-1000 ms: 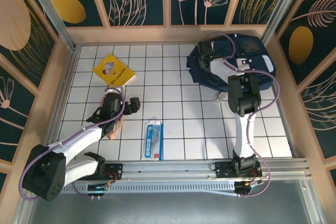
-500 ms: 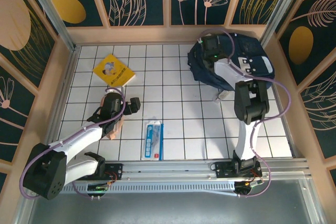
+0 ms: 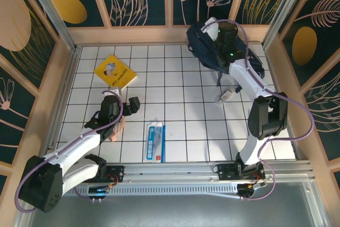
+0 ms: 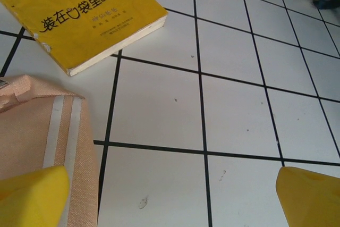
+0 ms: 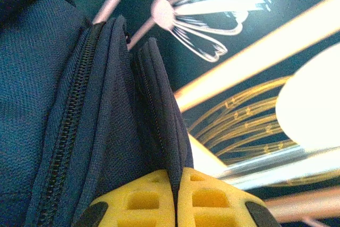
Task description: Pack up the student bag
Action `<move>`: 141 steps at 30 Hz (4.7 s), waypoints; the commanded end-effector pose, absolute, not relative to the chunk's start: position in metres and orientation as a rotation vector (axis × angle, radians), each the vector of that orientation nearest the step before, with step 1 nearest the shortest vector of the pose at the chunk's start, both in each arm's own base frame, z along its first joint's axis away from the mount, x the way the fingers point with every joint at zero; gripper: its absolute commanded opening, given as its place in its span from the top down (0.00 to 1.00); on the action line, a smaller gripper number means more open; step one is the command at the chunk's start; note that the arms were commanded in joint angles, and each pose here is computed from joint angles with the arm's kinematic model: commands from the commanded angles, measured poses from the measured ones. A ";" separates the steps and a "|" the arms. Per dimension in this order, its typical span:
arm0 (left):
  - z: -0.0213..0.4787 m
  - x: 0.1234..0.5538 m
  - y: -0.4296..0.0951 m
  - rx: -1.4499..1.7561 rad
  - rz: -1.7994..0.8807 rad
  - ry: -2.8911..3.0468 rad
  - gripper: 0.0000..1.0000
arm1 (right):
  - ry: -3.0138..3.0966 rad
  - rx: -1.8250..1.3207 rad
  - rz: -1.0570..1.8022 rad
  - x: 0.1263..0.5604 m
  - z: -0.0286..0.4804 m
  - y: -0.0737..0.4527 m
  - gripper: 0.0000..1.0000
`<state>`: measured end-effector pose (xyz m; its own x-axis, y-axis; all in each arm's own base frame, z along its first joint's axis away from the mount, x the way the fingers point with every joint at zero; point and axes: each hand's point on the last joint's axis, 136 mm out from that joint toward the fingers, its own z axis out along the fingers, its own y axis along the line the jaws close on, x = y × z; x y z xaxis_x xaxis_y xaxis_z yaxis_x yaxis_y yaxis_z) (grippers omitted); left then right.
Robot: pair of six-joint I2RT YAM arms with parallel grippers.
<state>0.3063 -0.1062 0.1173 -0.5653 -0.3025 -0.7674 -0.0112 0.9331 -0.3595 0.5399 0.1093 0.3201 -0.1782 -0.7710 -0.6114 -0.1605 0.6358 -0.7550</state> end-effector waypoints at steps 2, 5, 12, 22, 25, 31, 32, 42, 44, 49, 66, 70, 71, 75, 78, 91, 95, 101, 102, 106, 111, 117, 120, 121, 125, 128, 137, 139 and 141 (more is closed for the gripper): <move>0.120 0.306 -0.103 -0.260 -0.395 2.120 0.01 | 1.148 -0.851 -0.482 0.489 0.459 0.200 1.00; 0.120 0.305 -0.102 -0.263 -0.393 2.118 0.01 | 1.096 -0.930 -0.404 0.475 0.449 0.244 1.00; 0.133 0.299 -0.095 -0.268 -0.368 2.114 0.01 | 1.110 -1.160 -0.318 0.417 0.361 0.341 1.00; 0.193 0.272 -0.081 -0.322 -0.326 2.212 0.01 | 1.534 -1.222 0.188 0.329 0.249 0.375 0.59; 0.215 0.271 -0.081 -0.324 -0.314 2.232 0.01 | 1.629 -1.205 0.365 0.311 0.245 0.381 0.51; 0.239 0.262 -0.084 -0.198 -0.294 2.281 0.01 | 1.741 -0.870 0.455 0.314 0.286 0.331 0.33; 0.243 0.264 -0.099 -0.131 -0.375 2.276 0.01 | 1.779 -0.774 0.460 0.323 0.290 0.314 0.28; 0.235 0.293 -0.235 0.343 -0.506 2.241 0.01 | 2.294 0.255 0.726 0.380 0.193 0.139 0.28; 0.219 0.299 -0.249 0.398 -0.421 2.273 0.01 | 2.329 0.267 0.735 0.380 0.176 0.135 0.29; 0.187 0.318 -0.279 0.362 -0.413 2.319 0.01 | 2.345 0.281 0.681 0.379 0.156 0.127 0.29; 0.089 0.351 -0.293 0.272 0.211 2.430 0.06 | 2.330 0.149 0.748 0.375 0.137 0.139 0.41; 0.075 0.351 -0.286 0.272 0.292 2.447 0.32 | 2.329 0.136 0.736 0.378 0.137 0.139 0.41; 0.074 0.351 -0.286 0.275 0.289 2.444 0.41 | 2.328 0.128 0.748 0.379 0.137 0.141 0.42; 0.079 0.353 -0.284 0.323 0.318 2.414 0.83 | 2.329 0.086 0.778 0.378 0.139 0.148 0.45; 0.098 0.357 -0.282 0.358 0.338 2.377 1.00 | 2.346 0.063 0.762 0.377 0.135 0.149 0.45; 0.230 0.340 -0.294 0.463 -0.200 2.161 1.00 | 2.154 -0.938 0.664 0.354 0.151 0.220 0.45; 0.242 0.335 -0.285 0.441 -0.285 2.135 1.00 | 2.186 -0.947 0.688 0.366 0.154 0.216 0.45; 0.249 0.329 -0.286 0.435 -0.369 2.108 1.00 | 2.379 -0.695 0.921 0.374 0.173 0.233 0.47; 0.247 0.328 -0.287 0.434 -0.386 2.110 1.00 | 2.423 -0.590 0.939 0.376 0.174 0.232 0.47; 0.241 0.324 -0.294 0.428 -0.450 2.123 1.00 | 2.534 -0.303 0.910 0.371 0.165 0.217 0.48; 0.239 0.321 -0.300 0.431 -0.502 2.127 1.00 | 2.601 -0.144 0.665 0.351 0.157 0.188 0.48; 0.244 0.320 -0.306 0.423 -0.548 2.133 1.00 | 2.617 -0.170 0.730 0.300 0.157 0.190 0.51; 0.252 0.323 -0.305 0.379 -0.558 2.134 1.00 | 2.570 -0.233 0.887 0.275 0.161 0.209 0.53; 0.255 0.325 -0.305 0.362 -0.563 2.135 1.00 | 2.541 -0.297 0.930 0.266 0.164 0.221 0.53; 0.258 0.330 -0.311 0.282 -0.611 2.148 1.00 | 2.483 -0.417 0.900 0.255 0.156 0.245 0.49; 0.256 0.337 -0.315 0.172 -0.663 2.164 1.00 | 2.465 -0.354 0.917 0.260 0.146 0.254 0.41; 0.235 0.349 -0.339 0.033 -0.769 2.241 1.00 | 2.441 -0.015 0.845 0.312 0.148 0.239 0.43; 0.233 0.350 -0.347 0.047 -0.796 2.243 1.00 | 2.416 0.016 0.844 0.326 0.147 0.229 0.58; 0.233 0.351 -0.353 0.083 -0.813 2.240 0.93 | 2.402 0.038 0.815 0.339 0.143 0.218 0.73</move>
